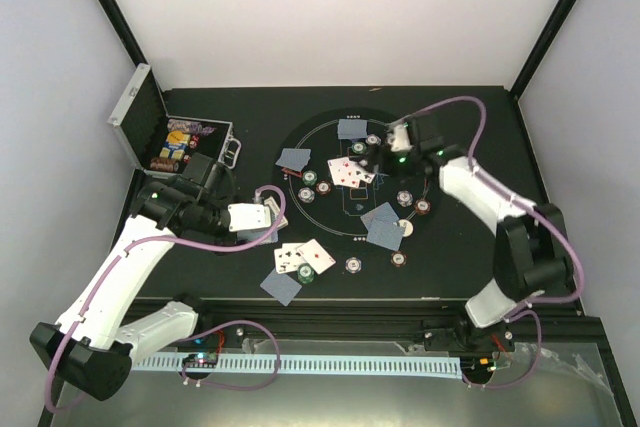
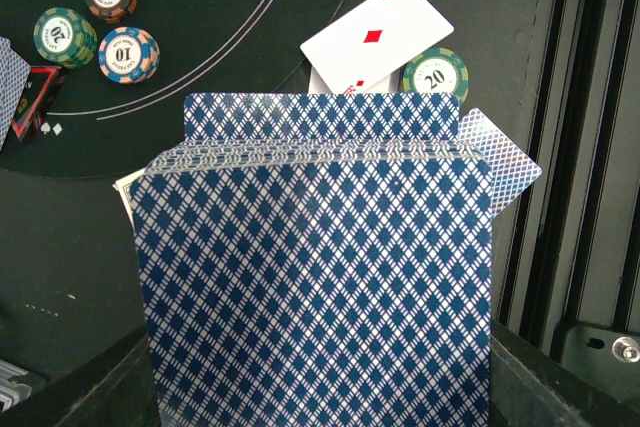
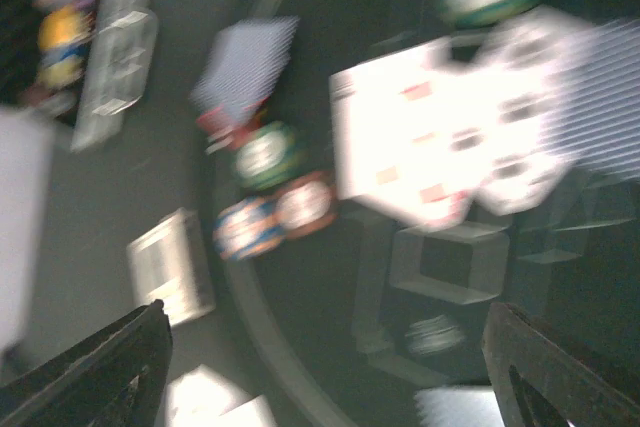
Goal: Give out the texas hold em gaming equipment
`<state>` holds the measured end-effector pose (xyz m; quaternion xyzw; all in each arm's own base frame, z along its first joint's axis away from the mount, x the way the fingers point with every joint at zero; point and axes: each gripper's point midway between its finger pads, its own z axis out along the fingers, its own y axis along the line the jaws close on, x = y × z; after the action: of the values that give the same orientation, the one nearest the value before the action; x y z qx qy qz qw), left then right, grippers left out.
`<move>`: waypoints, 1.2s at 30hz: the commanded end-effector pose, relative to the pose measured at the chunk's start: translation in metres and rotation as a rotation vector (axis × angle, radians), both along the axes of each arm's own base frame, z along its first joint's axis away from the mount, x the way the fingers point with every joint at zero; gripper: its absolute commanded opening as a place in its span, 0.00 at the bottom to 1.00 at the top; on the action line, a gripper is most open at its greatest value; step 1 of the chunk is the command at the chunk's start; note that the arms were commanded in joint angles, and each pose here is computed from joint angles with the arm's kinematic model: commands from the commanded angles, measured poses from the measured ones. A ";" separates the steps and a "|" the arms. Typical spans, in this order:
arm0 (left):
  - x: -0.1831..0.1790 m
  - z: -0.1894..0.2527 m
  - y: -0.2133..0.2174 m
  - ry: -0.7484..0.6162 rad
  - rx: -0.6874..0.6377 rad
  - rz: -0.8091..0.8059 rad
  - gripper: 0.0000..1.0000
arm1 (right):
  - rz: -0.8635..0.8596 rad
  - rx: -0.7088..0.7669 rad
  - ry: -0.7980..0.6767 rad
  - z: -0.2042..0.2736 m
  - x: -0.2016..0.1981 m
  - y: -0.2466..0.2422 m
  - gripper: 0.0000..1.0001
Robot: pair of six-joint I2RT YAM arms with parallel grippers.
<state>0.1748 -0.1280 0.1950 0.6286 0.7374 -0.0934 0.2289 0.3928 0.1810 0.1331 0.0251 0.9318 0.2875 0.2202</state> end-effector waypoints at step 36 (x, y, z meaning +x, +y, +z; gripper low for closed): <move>-0.001 0.012 -0.001 -0.027 -0.012 -0.010 0.01 | 0.601 0.629 0.102 0.071 -0.215 0.292 0.90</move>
<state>0.1745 -0.1279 0.1949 0.6287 0.7374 -0.0935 0.2284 0.1791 0.4582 0.1868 -0.1574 0.7966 0.5801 0.0643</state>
